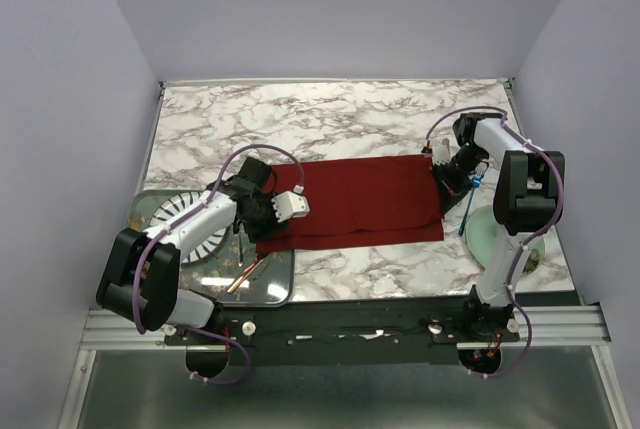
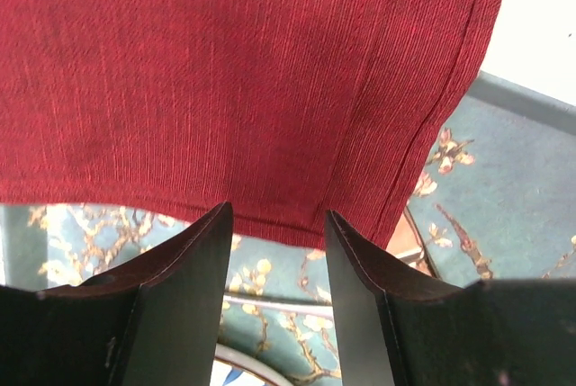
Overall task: Fold the napkin into a case and place the utensils inside
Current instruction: Smooth out the rectangle-folded napkin at the center of the board.
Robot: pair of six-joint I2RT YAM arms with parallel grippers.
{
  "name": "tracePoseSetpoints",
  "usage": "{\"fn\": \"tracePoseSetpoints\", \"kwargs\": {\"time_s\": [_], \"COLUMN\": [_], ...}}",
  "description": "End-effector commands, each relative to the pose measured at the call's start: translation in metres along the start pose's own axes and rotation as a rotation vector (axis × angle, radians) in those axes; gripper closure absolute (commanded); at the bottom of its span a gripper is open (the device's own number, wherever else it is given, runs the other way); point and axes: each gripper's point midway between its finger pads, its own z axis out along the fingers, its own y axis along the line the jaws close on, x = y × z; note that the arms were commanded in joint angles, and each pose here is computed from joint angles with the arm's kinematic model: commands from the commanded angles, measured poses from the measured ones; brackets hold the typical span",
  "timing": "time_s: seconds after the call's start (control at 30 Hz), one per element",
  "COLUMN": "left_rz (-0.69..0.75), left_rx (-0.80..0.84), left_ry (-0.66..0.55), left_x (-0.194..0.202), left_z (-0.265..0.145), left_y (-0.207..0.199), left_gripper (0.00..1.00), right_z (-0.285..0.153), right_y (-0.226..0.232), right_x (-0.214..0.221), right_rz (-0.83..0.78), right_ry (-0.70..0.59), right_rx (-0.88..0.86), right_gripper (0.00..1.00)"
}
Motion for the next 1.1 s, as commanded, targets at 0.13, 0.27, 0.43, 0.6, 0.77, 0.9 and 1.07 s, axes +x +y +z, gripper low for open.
{"fn": "tracePoseSetpoints", "kwargs": {"time_s": [0.13, 0.27, 0.43, 0.6, 0.77, 0.9, 1.07], "left_rz": [0.061, 0.061, 0.059, 0.065, 0.067, 0.055, 0.051], "left_rx": [0.021, 0.025, 0.021, 0.009, 0.001, -0.005, -0.017], "left_ry": [0.000, 0.004, 0.012, 0.001, 0.006, 0.002, -0.007], "left_x": [-0.006, -0.005, -0.007, -0.011, -0.011, -0.016, -0.021], "left_z": [0.013, 0.015, 0.014, 0.005, -0.002, -0.013, -0.035], "left_y": [-0.004, -0.004, -0.001, 0.000, 0.000, 0.001, -0.001], "left_gripper": [0.45, 0.46, 0.60, 0.74, 0.92, 1.00, 1.00], "right_z": [-0.016, -0.016, -0.016, -0.017, -0.018, -0.027, -0.042], "right_y": [0.007, 0.006, 0.006, 0.006, 0.007, 0.011, 0.019], "right_x": [-0.005, -0.004, -0.005, -0.005, -0.005, -0.006, -0.004], "right_rz": [0.000, 0.001, -0.002, -0.003, -0.001, -0.007, -0.020], "right_ry": [-0.042, -0.039, -0.039, -0.040, -0.045, -0.060, -0.085], "right_rx": [0.006, 0.008, 0.009, 0.010, 0.009, 0.015, 0.023], "right_gripper": [0.99, 0.99, 0.99, 0.99, 0.99, 1.00, 0.99]}}
